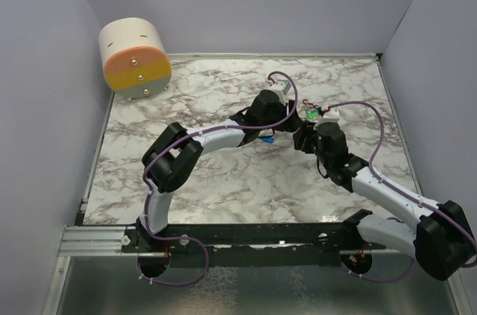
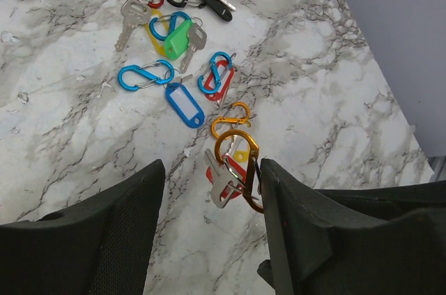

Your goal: Put the keys on the keyring

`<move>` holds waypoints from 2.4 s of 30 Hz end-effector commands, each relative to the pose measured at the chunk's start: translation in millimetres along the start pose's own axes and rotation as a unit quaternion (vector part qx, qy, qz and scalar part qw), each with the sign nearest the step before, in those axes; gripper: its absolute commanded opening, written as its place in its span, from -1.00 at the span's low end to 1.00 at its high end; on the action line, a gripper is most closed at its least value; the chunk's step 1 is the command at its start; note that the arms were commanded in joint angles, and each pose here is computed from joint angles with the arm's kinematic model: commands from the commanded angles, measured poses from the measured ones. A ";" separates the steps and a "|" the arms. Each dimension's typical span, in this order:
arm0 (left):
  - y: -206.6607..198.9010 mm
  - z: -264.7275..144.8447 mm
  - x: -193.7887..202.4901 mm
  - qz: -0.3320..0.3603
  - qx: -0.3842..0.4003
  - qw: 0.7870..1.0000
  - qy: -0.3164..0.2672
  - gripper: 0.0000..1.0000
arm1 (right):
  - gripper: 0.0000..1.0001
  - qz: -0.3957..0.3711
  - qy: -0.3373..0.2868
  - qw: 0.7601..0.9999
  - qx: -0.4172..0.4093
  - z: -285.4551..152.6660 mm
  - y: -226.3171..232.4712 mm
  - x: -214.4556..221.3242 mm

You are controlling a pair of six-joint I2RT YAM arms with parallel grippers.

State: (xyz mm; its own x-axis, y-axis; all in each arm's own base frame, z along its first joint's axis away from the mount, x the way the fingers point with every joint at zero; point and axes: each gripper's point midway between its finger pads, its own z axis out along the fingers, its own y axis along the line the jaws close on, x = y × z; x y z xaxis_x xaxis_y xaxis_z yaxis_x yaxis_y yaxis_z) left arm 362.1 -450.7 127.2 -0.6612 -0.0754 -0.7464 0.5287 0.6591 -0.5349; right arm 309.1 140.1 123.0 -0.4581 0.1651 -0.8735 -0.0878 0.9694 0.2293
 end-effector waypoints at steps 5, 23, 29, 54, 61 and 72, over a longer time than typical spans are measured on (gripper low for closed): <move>-28.2 -23.9 -19.4 -0.012 0.049 0.999 -0.020 0.18 | 0.02 0.021 -0.044 0.999 0.000 -1.6 1.3 -24.2; -59.2 -38.6 -20.0 -0.022 0.110 0.994 -0.001 0.19 | 0.01 -0.023 -0.092 0.995 -0.016 1.3 4.6 -41.2; -64.0 -39.6 -13.4 -0.024 0.122 0.992 0.010 0.19 | -0.04 -0.038 -0.116 0.992 -0.024 -0.6 6.0 -48.6; -50.9 -31.6 -32.6 -0.054 0.115 0.992 -0.017 0.19 | -0.98 -0.040 -0.106 0.993 -0.024 -2.9 2.6 -39.3; -30.1 -27.3 -44.2 -0.063 0.107 0.992 -0.020 0.20 | -0.98 -0.017 -0.100 0.994 0.039 -2.5 -18.3 -37.9; 24.5 -42.8 -9.9 -0.057 0.051 0.997 0.016 0.20 | -0.98 -0.011 -0.102 0.992 0.077 2.8 -28.3 -40.8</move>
State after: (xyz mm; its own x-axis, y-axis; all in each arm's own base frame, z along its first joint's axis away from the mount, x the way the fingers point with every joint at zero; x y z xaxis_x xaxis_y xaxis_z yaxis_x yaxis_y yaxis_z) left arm 367.5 -416.9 149.6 -0.7384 -0.1536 -0.6566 0.4952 0.5373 -0.6827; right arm 323.1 110.3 139.0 -0.3002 0.1427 -0.9431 0.0010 0.9888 0.1493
